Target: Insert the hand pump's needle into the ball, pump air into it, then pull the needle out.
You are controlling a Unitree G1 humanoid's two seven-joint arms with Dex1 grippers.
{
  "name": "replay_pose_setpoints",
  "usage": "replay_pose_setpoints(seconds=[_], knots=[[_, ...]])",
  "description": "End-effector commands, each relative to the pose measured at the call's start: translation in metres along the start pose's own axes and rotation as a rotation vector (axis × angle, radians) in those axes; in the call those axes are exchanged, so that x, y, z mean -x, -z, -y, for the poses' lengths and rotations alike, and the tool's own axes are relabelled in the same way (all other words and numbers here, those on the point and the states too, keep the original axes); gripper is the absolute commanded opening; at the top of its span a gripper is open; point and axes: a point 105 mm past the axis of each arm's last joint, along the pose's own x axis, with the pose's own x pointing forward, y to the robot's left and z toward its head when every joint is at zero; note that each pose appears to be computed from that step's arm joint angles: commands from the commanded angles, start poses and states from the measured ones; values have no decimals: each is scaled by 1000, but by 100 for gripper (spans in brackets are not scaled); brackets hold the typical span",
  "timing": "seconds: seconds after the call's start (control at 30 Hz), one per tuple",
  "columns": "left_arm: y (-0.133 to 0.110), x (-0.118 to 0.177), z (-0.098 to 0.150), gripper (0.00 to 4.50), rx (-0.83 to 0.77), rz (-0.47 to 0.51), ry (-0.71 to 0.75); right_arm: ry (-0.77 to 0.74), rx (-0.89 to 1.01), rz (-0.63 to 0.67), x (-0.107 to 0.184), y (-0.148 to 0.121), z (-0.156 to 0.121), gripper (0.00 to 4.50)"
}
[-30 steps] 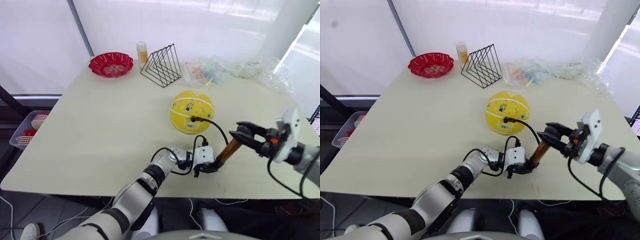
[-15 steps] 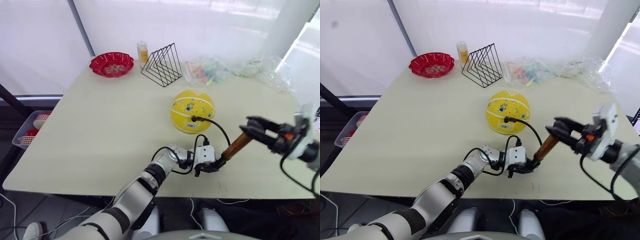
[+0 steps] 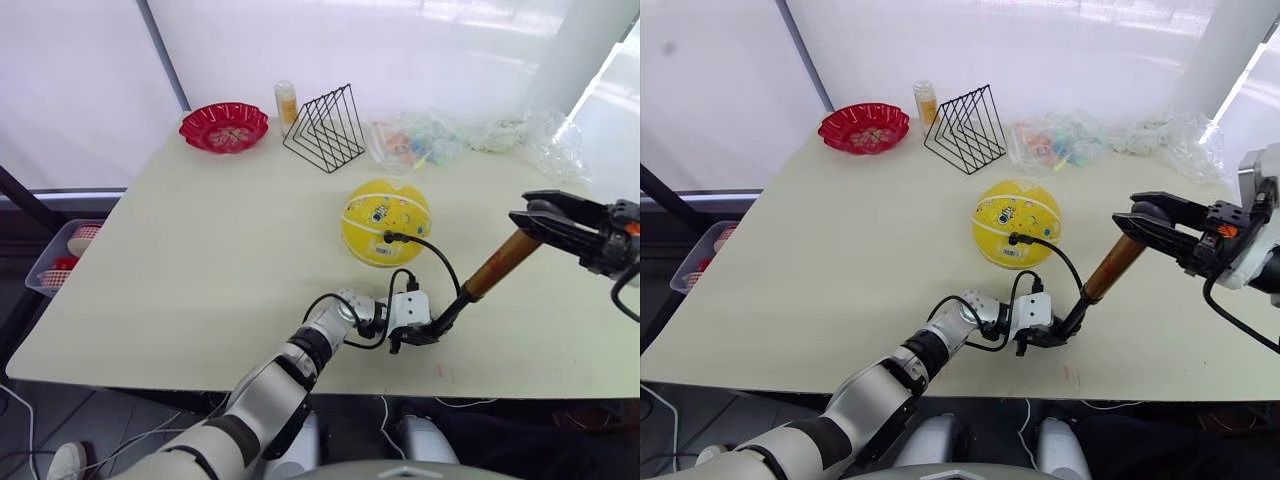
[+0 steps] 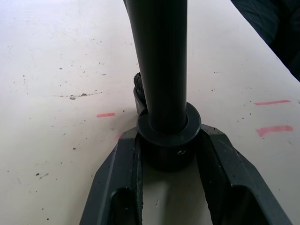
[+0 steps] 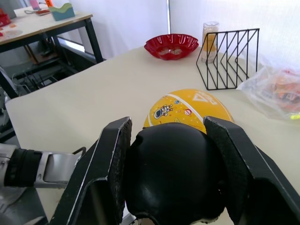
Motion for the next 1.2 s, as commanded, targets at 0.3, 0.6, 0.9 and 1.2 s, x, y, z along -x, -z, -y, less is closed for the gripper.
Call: replay_pose_setpoints(seconds=[0.3,0.6,0.9,1.2], knots=[[85,19,43,112,177,-293,103,70,-74,-183,-18,125,-1,197],[86,20,44,112,178,-297,107,86,-23,-145,-15,120,1,197],[86,19,45,112,181,-297,109,68,57,24,1,30,12,197],[85,18,44,112,176,-296,110,69,135,90,21,-46,13,197]])
